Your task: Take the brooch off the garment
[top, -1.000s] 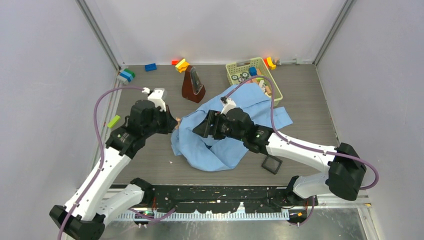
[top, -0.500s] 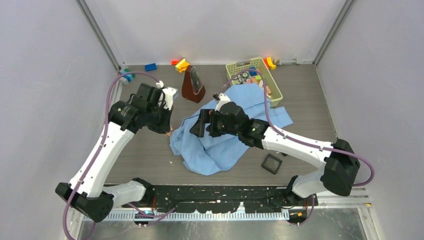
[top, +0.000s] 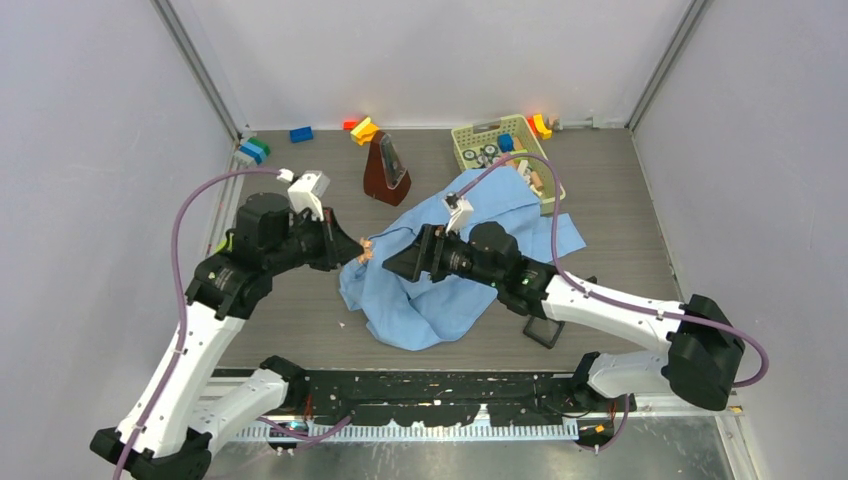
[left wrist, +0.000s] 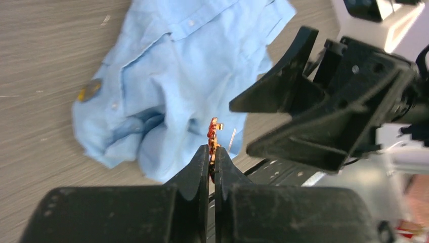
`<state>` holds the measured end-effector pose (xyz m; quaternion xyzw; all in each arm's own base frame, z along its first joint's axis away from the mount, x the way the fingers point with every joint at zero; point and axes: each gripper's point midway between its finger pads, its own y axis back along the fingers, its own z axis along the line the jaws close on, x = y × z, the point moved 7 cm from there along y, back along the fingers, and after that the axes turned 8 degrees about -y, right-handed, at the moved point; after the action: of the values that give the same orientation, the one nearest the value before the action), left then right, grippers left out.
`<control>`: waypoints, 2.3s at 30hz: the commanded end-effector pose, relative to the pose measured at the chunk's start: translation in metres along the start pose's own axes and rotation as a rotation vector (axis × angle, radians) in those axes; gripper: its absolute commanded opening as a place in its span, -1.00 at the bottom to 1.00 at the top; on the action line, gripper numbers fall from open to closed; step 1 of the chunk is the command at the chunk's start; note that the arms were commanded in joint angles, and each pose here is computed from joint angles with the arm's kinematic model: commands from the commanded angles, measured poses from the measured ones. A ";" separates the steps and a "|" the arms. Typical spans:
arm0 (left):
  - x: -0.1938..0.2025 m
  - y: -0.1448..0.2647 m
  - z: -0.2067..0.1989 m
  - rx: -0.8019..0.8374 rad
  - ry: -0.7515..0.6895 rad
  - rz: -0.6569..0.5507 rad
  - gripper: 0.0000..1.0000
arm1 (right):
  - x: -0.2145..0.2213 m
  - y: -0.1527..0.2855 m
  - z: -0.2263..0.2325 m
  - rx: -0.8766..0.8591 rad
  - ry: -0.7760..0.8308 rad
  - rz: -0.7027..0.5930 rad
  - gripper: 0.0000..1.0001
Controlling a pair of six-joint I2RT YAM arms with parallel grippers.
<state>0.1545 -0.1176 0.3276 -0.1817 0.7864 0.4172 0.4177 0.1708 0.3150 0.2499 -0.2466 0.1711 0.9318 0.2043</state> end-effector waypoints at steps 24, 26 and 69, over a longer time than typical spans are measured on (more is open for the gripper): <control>-0.058 -0.015 -0.036 0.691 0.630 -0.389 -1.00 | -0.057 0.067 0.088 -0.398 -0.027 -0.335 0.05; -0.057 -0.015 -0.036 0.690 0.633 -0.385 -1.00 | -0.060 0.067 0.088 -0.363 -0.035 -0.348 0.05; -0.047 -0.007 -0.042 0.809 0.631 -0.375 -1.00 | -0.073 0.051 0.100 -0.477 -0.115 -0.365 -0.31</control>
<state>0.1741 -0.1614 0.3611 -0.2689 0.9346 -0.0499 0.2276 0.1654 0.2953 0.3602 -0.2521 -0.0668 0.9185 0.2973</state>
